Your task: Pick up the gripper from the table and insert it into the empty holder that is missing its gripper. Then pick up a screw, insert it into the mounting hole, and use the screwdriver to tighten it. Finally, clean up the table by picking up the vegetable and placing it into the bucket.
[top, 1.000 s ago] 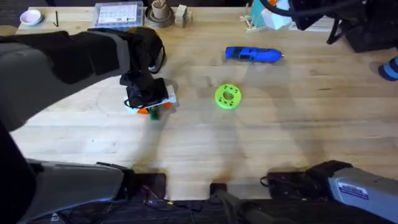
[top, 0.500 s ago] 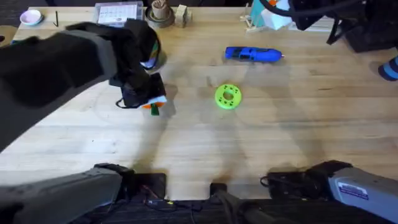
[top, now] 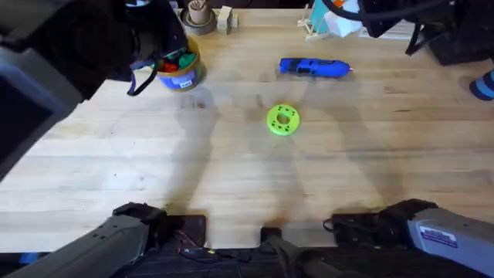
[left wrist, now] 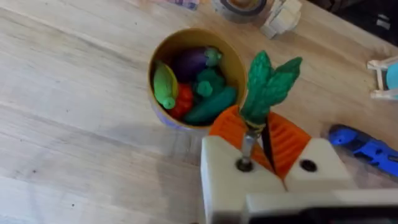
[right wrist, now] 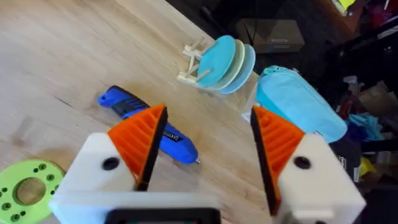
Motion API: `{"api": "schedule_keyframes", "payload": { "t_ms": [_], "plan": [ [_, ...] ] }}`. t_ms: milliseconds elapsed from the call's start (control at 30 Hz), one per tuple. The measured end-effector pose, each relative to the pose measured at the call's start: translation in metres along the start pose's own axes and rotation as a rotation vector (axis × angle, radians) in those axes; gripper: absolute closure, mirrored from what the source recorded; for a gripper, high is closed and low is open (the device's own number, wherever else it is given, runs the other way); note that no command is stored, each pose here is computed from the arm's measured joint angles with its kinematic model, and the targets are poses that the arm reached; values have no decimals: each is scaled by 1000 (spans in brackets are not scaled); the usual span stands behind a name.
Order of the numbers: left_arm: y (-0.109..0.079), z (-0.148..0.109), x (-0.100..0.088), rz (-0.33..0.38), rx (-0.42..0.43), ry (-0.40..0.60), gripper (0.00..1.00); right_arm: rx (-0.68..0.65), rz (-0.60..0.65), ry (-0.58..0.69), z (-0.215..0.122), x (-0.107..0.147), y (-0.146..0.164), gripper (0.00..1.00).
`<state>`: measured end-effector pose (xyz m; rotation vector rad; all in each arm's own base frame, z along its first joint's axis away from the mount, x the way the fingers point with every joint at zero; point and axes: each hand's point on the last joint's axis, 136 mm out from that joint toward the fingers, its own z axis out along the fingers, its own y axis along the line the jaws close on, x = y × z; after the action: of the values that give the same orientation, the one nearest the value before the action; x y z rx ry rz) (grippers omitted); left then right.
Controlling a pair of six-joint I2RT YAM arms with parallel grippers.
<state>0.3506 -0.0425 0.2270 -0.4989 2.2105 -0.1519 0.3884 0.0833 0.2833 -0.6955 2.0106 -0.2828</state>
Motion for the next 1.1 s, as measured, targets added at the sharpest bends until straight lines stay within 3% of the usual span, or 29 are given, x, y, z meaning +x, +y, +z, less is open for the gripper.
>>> {"api": "schedule_keyframes", "payload": {
  "t_ms": [200, 433, 667, 933, 967, 1000, 1100],
  "plan": [
    [-1, 37, -3, 6, -54, -23, 990, 0, 0, 0, 0, 0, 0, 140],
    [6, 73, 8, 18, -121, 3, 990, 0, 0, 0, 0, 0, 0, 138],
    [34, 83, 7, -4, -204, 20, 990, 0, 0, 0, 0, 0, 0, 136],
    [33, 85, -8, -32, -189, -36, 990, 2, 1, -4, 0, -1, 0, 135],
    [33, 85, -8, -29, -187, -36, 956, 2, 1, -4, 0, -1, -1, 135],
    [32, 85, -8, -30, -183, -35, 862, 2, 1, -4, 0, -1, -1, 135],
    [29, 85, -7, -32, -167, -29, 420, 2, 1, -4, 0, -1, -1, 135]
  ]
}}
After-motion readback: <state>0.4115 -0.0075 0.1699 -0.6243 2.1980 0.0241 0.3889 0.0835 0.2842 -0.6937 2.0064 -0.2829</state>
